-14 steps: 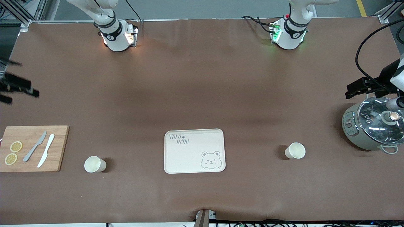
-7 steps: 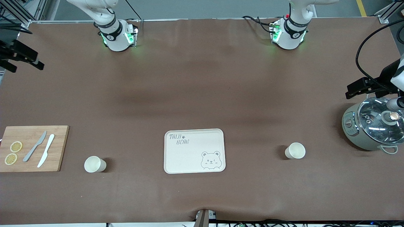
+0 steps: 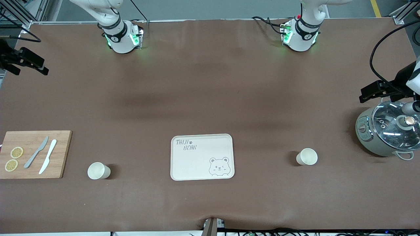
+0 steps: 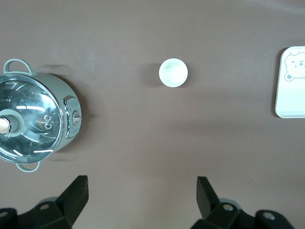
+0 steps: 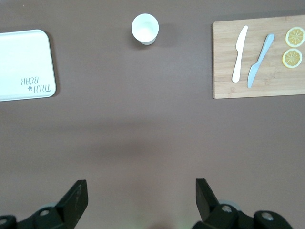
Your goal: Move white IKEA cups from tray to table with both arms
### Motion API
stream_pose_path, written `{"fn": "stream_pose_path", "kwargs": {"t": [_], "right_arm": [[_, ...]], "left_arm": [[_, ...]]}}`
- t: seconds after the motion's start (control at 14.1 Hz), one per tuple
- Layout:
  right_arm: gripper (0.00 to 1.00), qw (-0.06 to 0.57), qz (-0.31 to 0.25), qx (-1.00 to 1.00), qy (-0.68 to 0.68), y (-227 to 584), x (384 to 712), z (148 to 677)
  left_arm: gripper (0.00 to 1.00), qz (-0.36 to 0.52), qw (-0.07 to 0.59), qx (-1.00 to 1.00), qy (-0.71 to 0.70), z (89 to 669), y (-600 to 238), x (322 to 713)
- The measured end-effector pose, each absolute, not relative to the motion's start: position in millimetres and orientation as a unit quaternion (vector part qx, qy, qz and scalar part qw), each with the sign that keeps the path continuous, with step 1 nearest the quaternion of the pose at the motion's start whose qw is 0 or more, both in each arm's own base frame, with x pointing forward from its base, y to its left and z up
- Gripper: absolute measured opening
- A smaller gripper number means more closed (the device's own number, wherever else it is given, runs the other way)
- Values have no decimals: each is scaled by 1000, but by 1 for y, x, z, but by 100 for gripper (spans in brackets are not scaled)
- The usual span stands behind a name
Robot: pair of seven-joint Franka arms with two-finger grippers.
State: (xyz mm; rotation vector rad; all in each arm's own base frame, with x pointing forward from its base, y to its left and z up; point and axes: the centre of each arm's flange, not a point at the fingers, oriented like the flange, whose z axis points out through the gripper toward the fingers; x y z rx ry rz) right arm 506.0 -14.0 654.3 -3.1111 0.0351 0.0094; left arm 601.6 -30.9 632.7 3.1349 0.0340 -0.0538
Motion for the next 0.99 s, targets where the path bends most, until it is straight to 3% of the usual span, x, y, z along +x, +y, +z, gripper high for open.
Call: {"fn": "stream_pose_path", "kwargs": {"t": [0.99], "right_arm": [[100, -9, 28, -1000, 2, 6, 498, 656]], "left_arm": [[100, -17, 3, 1000, 11, 633, -31, 602]]}}
